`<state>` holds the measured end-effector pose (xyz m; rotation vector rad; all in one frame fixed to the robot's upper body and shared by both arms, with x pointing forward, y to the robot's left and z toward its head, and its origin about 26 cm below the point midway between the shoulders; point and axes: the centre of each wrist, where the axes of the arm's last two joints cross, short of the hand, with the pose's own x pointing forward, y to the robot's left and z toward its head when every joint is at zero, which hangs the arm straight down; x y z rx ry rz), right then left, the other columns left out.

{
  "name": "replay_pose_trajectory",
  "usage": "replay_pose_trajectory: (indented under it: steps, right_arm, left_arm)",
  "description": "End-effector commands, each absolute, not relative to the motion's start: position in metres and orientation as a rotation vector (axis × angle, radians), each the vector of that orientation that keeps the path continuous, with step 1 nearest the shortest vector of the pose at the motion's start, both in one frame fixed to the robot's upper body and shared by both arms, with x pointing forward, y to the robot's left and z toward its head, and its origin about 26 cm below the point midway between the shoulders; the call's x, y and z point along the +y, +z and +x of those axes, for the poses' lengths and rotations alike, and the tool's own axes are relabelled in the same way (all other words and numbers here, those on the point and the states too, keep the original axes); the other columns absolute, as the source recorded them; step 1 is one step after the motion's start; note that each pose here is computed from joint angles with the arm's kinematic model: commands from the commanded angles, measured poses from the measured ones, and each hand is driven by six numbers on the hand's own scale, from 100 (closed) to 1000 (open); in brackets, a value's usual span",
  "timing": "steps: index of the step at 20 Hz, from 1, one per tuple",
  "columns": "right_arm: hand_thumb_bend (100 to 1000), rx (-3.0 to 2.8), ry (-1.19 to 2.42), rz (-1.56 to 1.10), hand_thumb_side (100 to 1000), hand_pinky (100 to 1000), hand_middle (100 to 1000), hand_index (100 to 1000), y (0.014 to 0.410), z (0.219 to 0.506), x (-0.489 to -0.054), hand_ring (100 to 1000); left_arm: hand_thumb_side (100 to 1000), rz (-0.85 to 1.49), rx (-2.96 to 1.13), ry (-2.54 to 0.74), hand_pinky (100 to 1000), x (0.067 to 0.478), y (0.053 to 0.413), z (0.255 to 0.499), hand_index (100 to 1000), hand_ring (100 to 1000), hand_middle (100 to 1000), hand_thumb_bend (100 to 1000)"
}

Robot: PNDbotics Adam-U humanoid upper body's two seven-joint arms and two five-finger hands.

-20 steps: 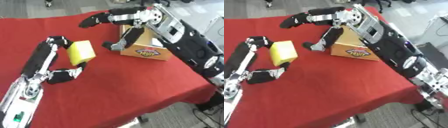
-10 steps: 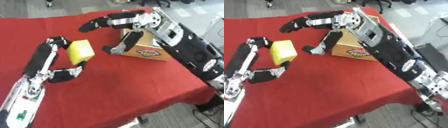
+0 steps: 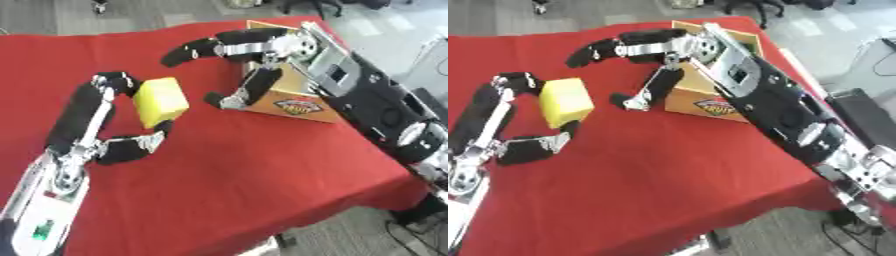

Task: Pick up the objects with one hand, pass them to the other hand, and then place them into the box on the other side of the table.

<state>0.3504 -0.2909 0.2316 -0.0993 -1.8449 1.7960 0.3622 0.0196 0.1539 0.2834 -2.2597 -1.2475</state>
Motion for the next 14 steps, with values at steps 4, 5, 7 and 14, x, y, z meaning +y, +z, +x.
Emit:
replay_pose_trajectory:
  steps: [4,5,7,14]
  right_arm:
    - [100,-1.851,1.81,-0.156,113,1000,988,1000,0.2359,0.3529,-0.2966,1000]
    - [100,-1.852,1.81,-0.156,112,1000,989,1000,0.2355,0.3532,-0.2965,1000]
    - [100,-1.856,1.806,-0.157,111,1000,988,1000,0.2354,0.3537,-0.2963,1000]
    - [100,-1.849,1.807,-0.158,114,1000,989,1000,0.2335,0.3546,-0.2963,1000]
  left_arm:
    - [187,0.273,-2.313,-1.222,696,0.0112,0.1694,0.3586,491,572,483,100]
    - [188,0.274,-2.311,-1.221,695,0.0106,0.169,0.3588,491,572,482,100]
    - [185,0.276,-2.307,-1.223,693,0.009,0.1682,0.3595,491,571,482,100]
    - [185,0.285,-2.302,-1.224,690,0.0039,0.1657,0.3621,491,569,481,100]
